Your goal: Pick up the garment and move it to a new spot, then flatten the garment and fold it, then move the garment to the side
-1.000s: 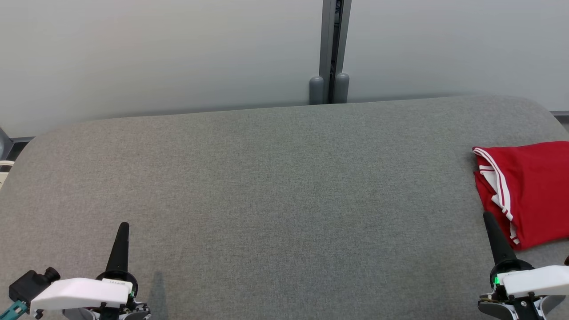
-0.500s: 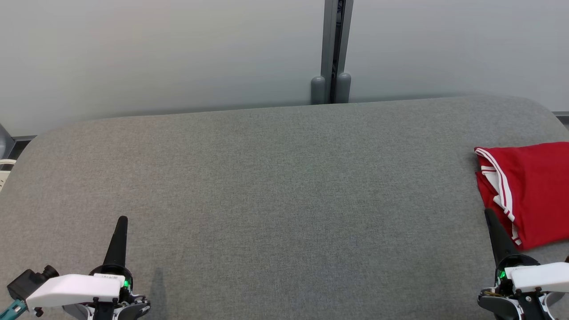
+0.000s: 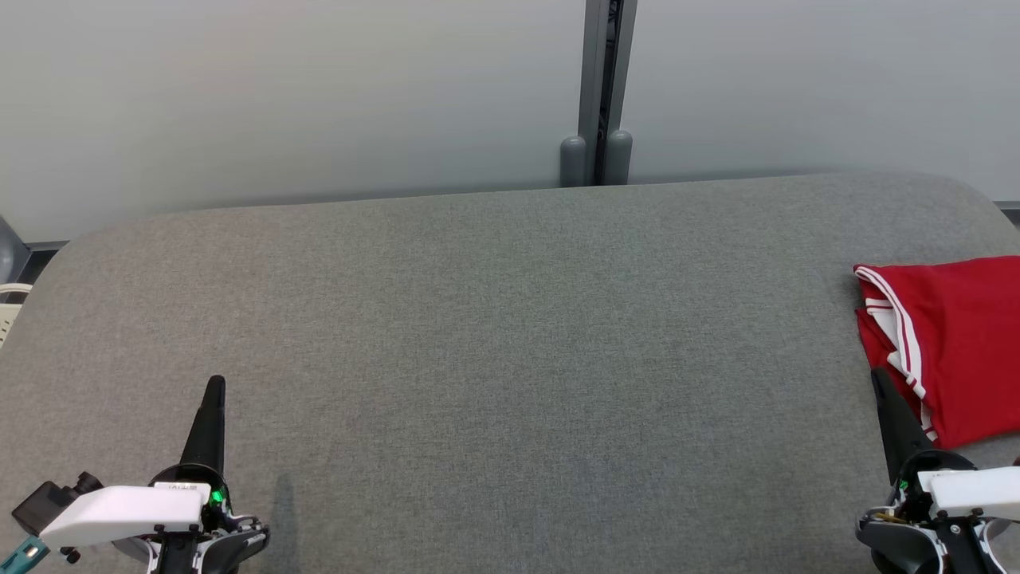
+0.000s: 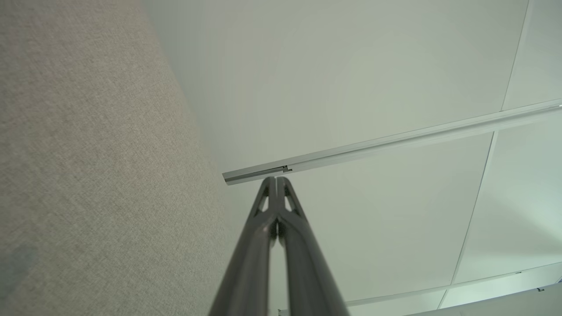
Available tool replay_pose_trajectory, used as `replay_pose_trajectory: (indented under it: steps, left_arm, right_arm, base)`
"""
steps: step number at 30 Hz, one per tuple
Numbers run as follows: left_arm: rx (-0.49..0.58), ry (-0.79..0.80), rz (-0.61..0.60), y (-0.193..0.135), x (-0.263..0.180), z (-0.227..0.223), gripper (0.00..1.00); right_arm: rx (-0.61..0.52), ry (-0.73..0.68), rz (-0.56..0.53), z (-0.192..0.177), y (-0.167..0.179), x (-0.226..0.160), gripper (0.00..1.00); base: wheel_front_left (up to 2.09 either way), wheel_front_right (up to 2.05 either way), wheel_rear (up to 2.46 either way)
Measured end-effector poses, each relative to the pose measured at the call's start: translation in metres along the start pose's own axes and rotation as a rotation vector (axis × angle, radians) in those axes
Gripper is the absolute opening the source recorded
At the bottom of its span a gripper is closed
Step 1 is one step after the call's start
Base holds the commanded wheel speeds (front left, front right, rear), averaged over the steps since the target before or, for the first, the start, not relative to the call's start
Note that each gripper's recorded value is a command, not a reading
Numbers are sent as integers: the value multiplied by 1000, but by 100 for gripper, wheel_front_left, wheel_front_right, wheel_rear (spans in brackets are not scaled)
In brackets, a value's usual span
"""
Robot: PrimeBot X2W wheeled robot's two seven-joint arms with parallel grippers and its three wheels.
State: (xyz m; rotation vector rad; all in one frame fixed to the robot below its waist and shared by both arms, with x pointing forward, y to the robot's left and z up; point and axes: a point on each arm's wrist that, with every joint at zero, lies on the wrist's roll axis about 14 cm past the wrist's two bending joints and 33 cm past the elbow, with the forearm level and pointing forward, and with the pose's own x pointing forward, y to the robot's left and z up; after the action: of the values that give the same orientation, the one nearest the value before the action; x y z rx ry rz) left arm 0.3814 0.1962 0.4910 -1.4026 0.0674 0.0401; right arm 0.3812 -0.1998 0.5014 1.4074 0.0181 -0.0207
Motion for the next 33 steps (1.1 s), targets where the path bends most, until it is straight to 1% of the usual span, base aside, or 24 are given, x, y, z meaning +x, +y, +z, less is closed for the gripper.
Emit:
replay_pose_trajectory:
  steps: [23, 33]
  left_arm:
    - [-166, -15, -55, -11, 5, 5, 0]
    - [-173, -17, -59, -12, 5, 5, 0]
  right_arm:
    - [159, 3, 15, 0, 3, 6, 0]
    - [170, 3, 17, 0, 4, 7, 0]
  base:
    - [0, 0, 0]
    - [0, 0, 0]
